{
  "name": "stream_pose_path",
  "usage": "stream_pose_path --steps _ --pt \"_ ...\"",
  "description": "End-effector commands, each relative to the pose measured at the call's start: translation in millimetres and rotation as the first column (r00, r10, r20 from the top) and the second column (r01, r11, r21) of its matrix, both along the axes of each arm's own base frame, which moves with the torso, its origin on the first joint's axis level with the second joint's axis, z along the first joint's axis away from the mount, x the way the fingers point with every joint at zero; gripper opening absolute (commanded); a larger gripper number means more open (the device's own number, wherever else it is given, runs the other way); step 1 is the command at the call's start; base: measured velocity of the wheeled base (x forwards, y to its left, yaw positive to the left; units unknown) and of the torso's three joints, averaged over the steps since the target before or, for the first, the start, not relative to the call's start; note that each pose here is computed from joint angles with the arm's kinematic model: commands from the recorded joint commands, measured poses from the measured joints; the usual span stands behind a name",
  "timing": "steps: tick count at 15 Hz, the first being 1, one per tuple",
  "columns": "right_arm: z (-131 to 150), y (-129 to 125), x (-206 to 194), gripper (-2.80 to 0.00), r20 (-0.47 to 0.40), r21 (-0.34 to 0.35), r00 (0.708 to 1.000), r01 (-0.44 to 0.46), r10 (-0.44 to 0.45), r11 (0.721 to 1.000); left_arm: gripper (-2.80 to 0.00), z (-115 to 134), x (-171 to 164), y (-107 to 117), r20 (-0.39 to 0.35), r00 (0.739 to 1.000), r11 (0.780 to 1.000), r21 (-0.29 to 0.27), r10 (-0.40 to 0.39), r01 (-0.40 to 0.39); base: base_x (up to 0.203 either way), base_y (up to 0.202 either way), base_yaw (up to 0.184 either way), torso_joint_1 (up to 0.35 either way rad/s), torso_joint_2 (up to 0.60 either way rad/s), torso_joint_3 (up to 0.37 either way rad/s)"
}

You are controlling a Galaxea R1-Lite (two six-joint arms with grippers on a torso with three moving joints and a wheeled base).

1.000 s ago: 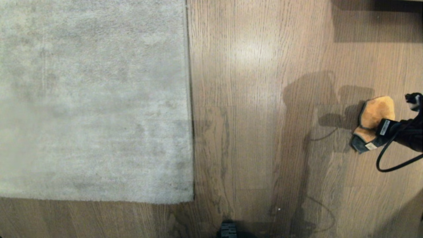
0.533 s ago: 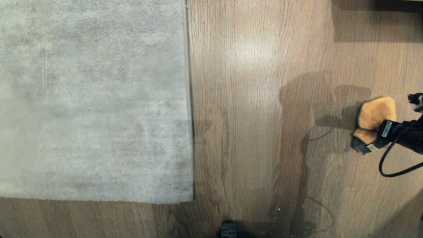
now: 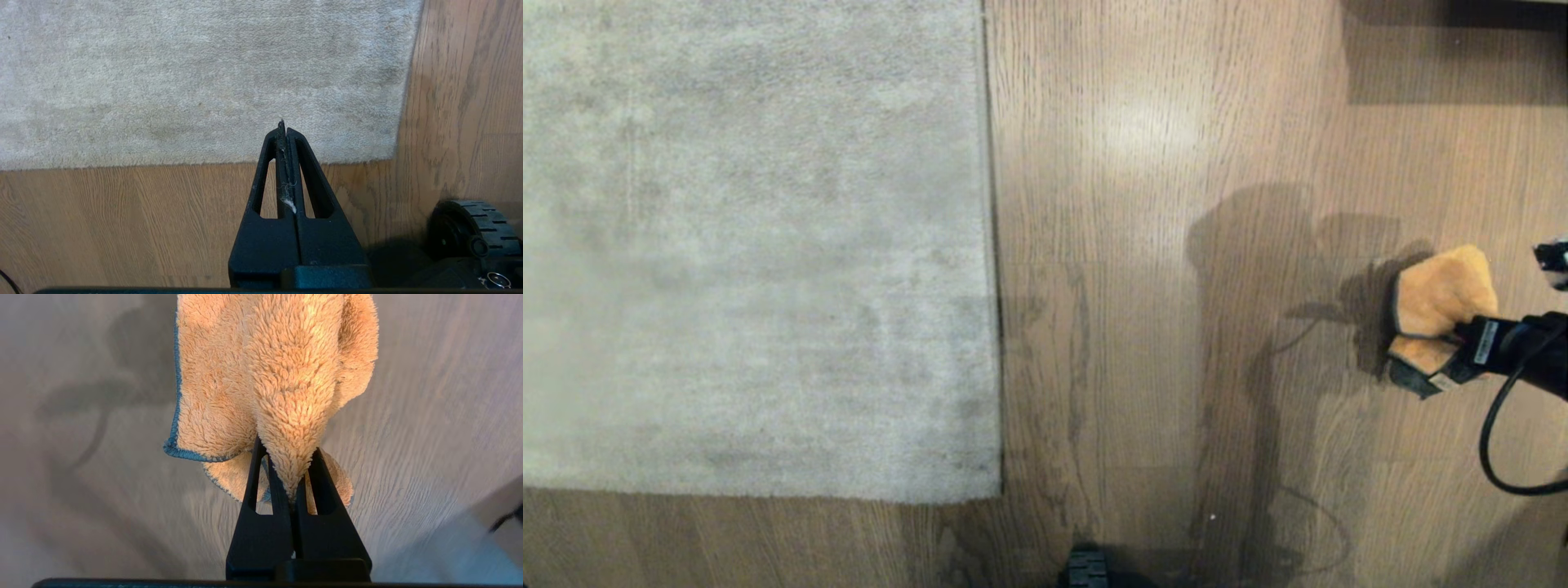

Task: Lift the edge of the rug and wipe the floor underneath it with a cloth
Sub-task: Pick up the rag

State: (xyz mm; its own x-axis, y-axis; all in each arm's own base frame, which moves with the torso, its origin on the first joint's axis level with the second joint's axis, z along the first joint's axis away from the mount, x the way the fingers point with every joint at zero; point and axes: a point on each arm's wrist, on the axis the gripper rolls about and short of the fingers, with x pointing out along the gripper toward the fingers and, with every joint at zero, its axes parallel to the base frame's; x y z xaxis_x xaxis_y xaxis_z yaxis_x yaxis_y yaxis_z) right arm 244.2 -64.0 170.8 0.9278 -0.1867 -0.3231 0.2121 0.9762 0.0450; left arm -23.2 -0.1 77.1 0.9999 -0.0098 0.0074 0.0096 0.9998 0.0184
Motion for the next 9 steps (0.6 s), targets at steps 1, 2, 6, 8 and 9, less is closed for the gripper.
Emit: stream_pose_path --steps 1,2,6,8,9 --pt "-0.1 5.8 -16.8 -2.80 -0.002 -0.062 0.998 -0.062 0.062 0.996 -2.80 0.0 0.0 0.0 0.000 1.000 1.000 0.001 0.000 0.000 0.000 0.000 0.000 0.000 0.00 0.000" --pt "-4.7 7.5 -21.8 -2.80 -0.022 -0.081 0.997 -0.077 0.076 0.994 -2.80 0.0 0.0 0.0 0.000 1.000 1.000 0.000 0.000 0.000 0.000 0.000 0.000 0.000 0.00 0.000" --pt "-16.5 16.7 -39.9 -2.80 -0.060 -0.082 0.993 -0.107 0.102 0.991 -2.80 0.0 0.0 0.0 0.000 1.000 1.000 0.000 0.001 -0.001 0.000 0.000 0.000 0.000 0.00 0.000" --pt "-19.6 20.5 -50.1 -2.80 -0.066 -0.080 0.992 -0.114 0.109 0.990 -2.80 0.0 0.0 0.0 0.000 1.000 1.000 0.000 -0.001 0.001 0.000 0.000 0.000 0.000 0.00 0.000" --pt "-20.5 22.0 -54.3 -2.80 -0.066 -0.083 0.992 -0.117 0.112 0.990 -2.80 0.0 0.0 0.0 0.000 1.000 1.000 0.000 0.001 -0.001 0.000 0.000 0.000 0.000 0.00 0.000"
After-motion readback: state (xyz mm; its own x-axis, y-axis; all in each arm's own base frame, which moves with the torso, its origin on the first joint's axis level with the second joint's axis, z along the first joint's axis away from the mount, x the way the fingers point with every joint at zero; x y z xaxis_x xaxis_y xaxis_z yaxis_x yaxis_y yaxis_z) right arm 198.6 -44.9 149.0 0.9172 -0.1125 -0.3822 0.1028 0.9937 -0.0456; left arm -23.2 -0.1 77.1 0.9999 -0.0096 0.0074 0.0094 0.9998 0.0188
